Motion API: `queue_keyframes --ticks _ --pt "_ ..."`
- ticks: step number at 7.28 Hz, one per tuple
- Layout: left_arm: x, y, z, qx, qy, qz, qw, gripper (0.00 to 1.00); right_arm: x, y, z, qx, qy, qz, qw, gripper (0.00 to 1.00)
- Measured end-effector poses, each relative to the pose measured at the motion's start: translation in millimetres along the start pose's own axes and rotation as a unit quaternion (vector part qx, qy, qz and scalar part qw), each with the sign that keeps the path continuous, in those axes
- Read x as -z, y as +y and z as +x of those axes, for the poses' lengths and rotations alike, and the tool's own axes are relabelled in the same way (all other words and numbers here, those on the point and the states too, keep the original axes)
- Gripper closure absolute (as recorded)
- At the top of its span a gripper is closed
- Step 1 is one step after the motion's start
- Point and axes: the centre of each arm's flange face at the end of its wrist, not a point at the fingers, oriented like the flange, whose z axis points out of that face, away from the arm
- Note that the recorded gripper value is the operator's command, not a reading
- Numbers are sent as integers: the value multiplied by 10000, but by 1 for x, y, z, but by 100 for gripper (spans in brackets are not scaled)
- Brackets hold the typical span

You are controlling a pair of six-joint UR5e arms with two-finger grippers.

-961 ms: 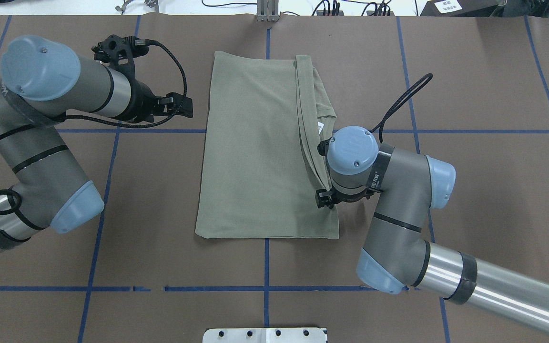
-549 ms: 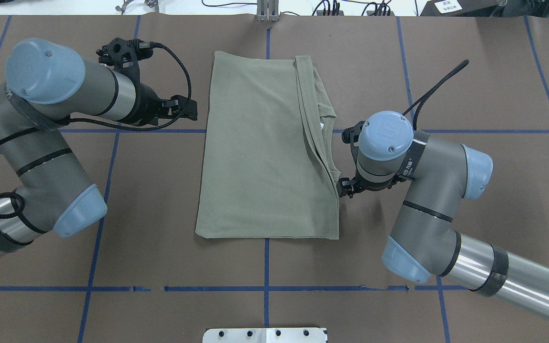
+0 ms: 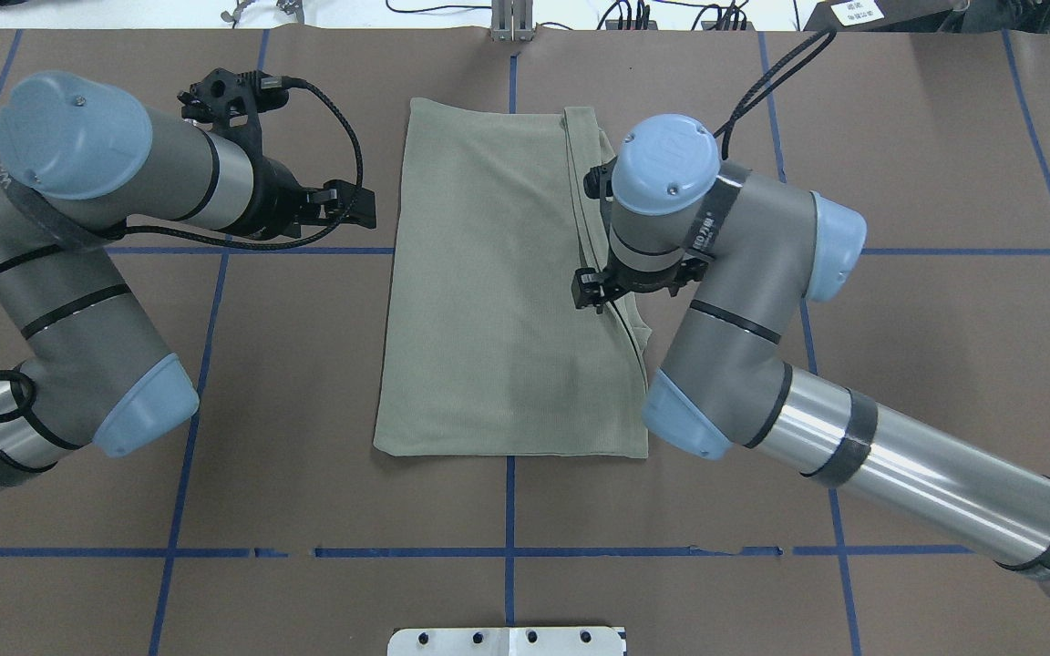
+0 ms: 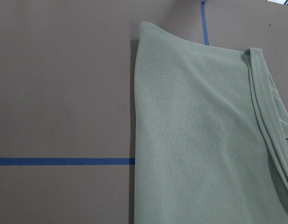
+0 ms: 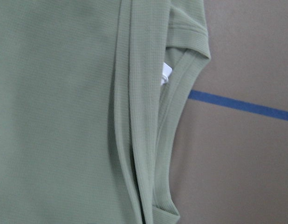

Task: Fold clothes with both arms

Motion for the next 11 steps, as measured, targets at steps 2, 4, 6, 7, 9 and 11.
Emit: queue_keyframes --ticks 2,4,6,7,9,11 --pt "19 0 8 -53 148 109 9998 0 -20 -43 -26 54 1 146 9999 0" --pt "31 1 14 -76 251 159 9995 0 -42 -76 -4 174 113 248 9995 0" --pt "39 3 18 -84 327 189 9992 0 -52 -90 12 274 244 228 9991 0" --pt "41 3 19 -84 342 193 9992 0 -56 -92 14 280 277 202 9990 0" --pt "44 4 20 -92 372 200 9991 0 -60 -93 15 275 292 161 9991 0" --pt "47 4 22 -103 400 209 9989 0 -59 -93 10 270 210 98 9994 0"
